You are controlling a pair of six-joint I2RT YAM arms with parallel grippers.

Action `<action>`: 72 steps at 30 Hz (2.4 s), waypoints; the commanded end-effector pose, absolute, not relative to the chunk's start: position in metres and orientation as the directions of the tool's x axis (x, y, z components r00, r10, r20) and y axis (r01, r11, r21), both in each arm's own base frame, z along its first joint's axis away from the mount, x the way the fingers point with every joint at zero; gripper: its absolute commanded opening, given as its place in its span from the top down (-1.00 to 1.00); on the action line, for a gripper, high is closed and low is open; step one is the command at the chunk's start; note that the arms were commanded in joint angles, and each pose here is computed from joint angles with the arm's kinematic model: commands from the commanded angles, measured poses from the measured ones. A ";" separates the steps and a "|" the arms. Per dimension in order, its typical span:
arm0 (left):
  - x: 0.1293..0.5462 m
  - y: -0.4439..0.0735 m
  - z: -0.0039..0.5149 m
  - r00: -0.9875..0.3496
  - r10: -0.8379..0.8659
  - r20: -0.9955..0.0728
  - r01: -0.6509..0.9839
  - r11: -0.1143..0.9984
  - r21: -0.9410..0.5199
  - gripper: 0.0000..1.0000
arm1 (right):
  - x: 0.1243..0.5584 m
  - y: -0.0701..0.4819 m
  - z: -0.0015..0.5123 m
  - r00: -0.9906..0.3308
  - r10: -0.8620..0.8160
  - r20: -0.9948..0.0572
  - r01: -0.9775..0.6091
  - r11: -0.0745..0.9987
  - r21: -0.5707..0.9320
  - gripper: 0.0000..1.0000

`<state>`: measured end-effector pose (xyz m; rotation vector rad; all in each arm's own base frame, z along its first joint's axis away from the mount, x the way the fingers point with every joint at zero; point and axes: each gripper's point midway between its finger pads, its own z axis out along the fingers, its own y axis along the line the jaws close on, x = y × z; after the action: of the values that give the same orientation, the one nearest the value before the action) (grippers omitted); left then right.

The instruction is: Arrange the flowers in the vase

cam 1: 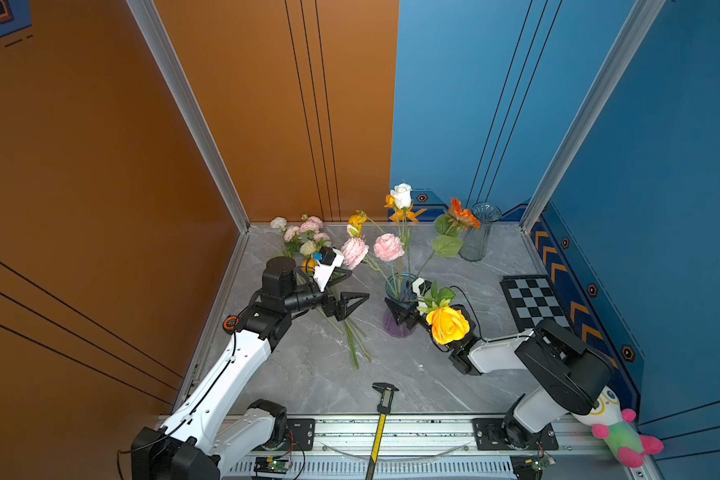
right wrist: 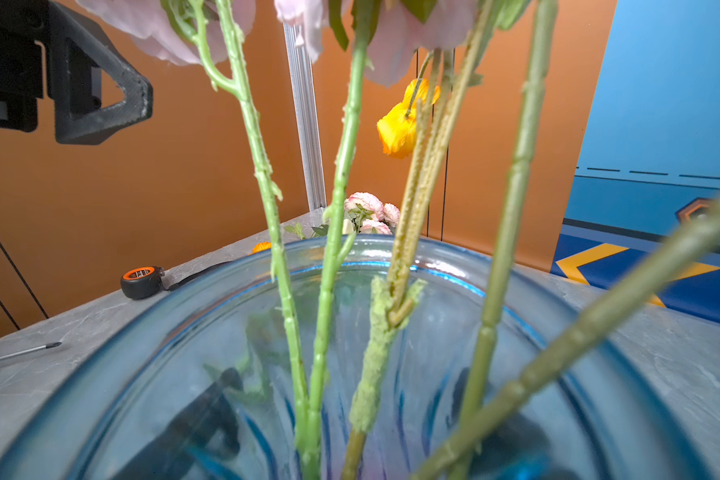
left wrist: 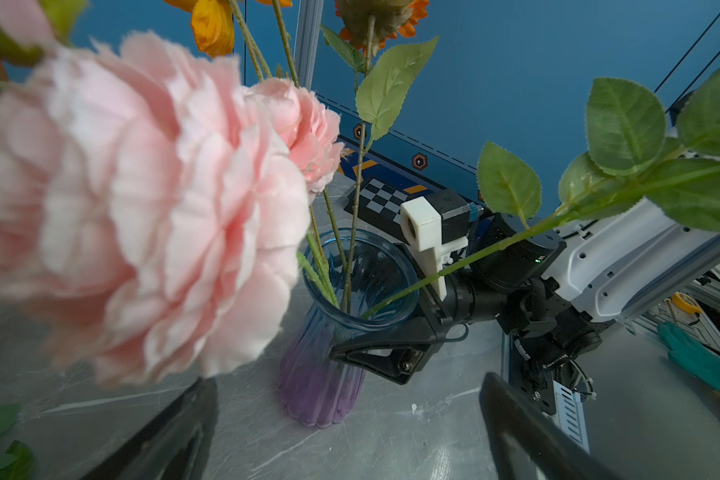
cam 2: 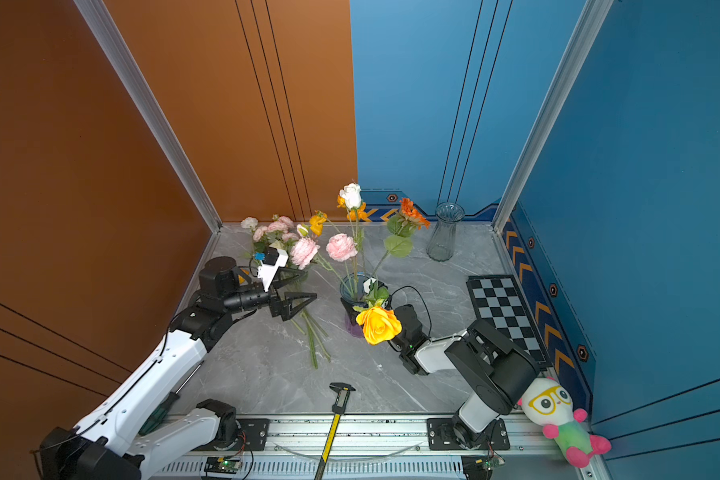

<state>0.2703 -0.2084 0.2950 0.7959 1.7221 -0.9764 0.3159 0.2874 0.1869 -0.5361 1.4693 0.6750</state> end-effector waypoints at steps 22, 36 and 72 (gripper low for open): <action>0.265 -0.211 0.298 -0.316 0.057 -0.947 0.864 0.429 -0.262 -0.96 | 0.314 0.293 0.247 0.120 0.095 -0.988 -0.705 0.709 -0.018 0.12; 0.259 -0.214 0.300 -0.305 0.061 -0.950 0.875 0.412 -0.254 -0.96 | 0.349 0.279 0.298 0.289 0.127 -0.949 -0.633 0.769 -0.090 0.37; 0.339 -0.210 0.286 -0.302 0.098 -0.948 0.839 0.500 -0.216 -0.96 | 0.598 0.291 0.302 0.382 0.148 -0.912 -0.524 0.848 -0.081 0.38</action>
<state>0.3356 -0.2124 0.2838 0.7875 1.7560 -0.9326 0.6088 0.2950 0.1974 -0.4369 1.3776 0.4212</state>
